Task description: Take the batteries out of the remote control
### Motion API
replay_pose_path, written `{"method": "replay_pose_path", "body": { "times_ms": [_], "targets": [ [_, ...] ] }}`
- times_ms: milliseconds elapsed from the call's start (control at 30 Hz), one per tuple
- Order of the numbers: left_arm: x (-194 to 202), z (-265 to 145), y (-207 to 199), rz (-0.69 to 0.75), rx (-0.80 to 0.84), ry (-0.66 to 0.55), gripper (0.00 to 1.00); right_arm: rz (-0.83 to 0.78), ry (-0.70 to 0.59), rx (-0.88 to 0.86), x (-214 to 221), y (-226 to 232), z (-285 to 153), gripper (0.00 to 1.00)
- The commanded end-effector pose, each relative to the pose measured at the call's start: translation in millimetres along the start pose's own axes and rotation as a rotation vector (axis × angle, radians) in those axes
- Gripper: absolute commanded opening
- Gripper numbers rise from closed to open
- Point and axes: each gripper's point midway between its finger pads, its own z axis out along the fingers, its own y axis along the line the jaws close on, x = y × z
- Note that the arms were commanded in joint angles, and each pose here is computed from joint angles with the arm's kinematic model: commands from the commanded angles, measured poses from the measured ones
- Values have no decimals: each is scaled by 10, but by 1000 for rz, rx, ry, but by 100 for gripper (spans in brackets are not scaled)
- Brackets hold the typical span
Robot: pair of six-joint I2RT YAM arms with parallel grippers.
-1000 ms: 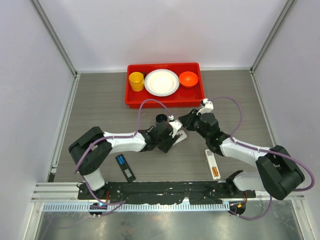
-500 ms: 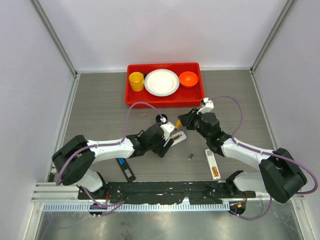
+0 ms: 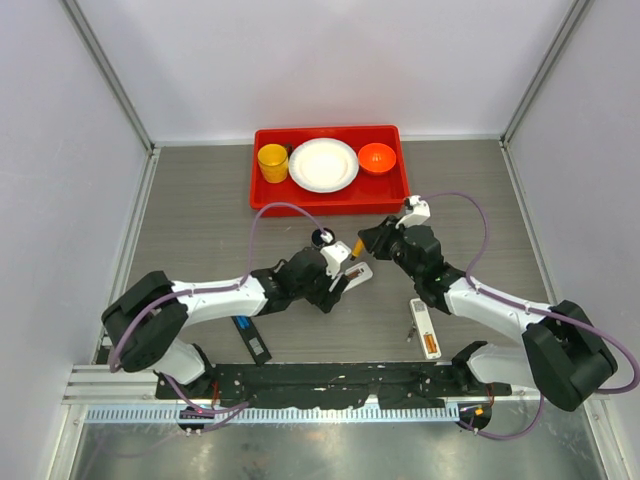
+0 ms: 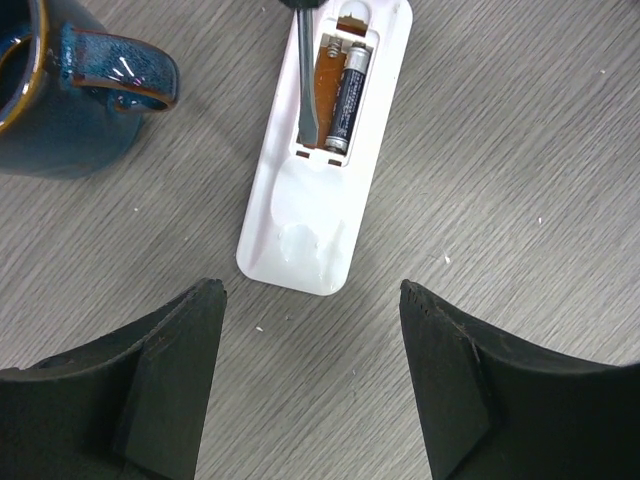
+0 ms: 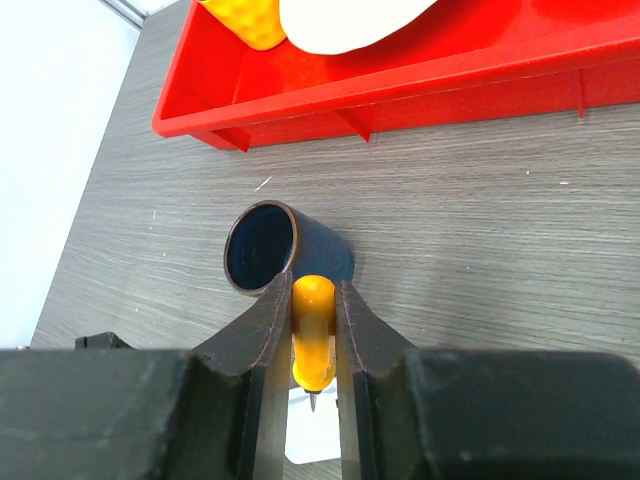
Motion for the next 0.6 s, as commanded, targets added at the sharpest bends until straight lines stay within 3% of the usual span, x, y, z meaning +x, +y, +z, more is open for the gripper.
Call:
{"method": "replay_pose_path", "body": {
  "times_ms": [0, 400, 567],
  "targets": [
    [-136, 76, -31, -4, 13, -34, 74, -8, -81, -20, -241, 113, -38, 1],
    [-74, 309, 85, 31, -55, 29, 72, -18, -76, 9, -213, 37, -54, 1],
    [-53, 316, 68, 32, -45, 38, 58, -20, -81, 16, -219, 25, -73, 1]
  ]
}}
